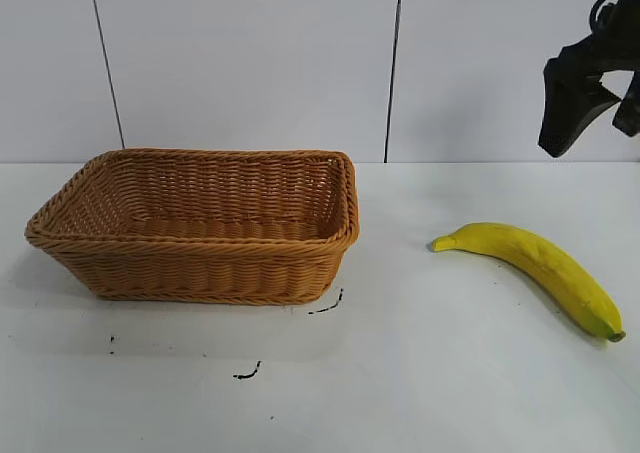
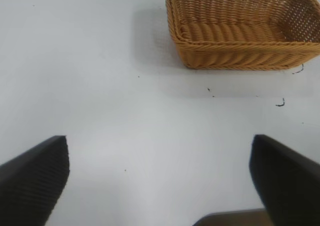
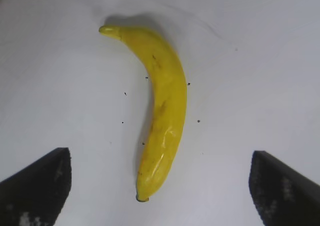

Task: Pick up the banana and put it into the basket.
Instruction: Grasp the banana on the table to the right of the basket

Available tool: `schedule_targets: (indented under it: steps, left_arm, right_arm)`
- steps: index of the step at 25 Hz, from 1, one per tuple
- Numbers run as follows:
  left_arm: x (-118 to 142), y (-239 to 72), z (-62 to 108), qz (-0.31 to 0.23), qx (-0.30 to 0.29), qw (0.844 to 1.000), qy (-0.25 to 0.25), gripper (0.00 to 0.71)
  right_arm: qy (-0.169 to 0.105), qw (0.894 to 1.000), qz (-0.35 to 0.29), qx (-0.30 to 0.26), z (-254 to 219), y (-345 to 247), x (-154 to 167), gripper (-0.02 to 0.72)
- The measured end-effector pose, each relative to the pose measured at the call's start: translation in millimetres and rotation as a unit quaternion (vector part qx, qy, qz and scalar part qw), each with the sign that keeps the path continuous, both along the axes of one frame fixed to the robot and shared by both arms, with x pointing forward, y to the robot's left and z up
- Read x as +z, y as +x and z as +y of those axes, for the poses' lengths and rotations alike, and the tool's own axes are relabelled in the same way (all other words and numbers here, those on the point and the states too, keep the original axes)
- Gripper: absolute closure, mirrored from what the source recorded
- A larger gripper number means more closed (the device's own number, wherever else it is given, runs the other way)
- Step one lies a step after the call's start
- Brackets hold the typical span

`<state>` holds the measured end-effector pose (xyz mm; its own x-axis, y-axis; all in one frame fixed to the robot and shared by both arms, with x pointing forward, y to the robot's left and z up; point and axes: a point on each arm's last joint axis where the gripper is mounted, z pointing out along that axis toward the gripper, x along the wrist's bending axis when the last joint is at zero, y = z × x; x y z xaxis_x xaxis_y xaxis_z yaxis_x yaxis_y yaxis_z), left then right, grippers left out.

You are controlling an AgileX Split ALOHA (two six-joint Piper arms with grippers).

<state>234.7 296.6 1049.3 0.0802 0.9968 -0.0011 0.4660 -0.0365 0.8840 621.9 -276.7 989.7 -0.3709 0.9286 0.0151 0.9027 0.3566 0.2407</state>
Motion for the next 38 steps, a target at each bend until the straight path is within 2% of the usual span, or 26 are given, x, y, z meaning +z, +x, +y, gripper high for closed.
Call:
schedule_targets:
  steps: [4,9,14,23,34,36,38]
  left_arm:
    - [0.0,0.0,0.0,0.0,0.0,1.0,0.0,0.015]
    - [0.0,0.0,0.0,0.0,0.0,1.0,0.0,0.015]
    - [0.0,0.0,0.1,0.0,0.0,1.0,0.0,0.015]
    - [0.0,0.0,0.1,0.0,0.0,1.0,0.0,0.015]
    - [0.0,0.0,0.1,0.0,0.0,1.0,0.0,0.015]
    - [0.0,0.0,0.1,0.0,0.0,1.0,0.0,0.015]
    - [0.0,0.0,0.1,0.0,0.0,1.0,0.0,0.015]
  right_arm:
    - [0.0,0.999,0.031,-0.007,0.2,6.1,-26.5,0.014]
    - [-0.013,0.998,0.057,-0.018,-2.0,14.4,-62.7,0.014]
    - [-0.02,0.998,0.054,-0.033,-3.6,21.6,-86.4,0.014]
    - [-0.022,0.999,0.033,-0.034,-3.9,28.1,-96.8,0.014]
    - [-0.032,0.998,0.046,-0.023,-5.1,27.9,-108.0,0.029]
    - [-0.032,0.998,0.046,-0.022,-5.2,27.8,-108.3,0.046]
    - [-0.034,0.998,0.046,-0.021,-5.5,27.8,-108.4,0.097]
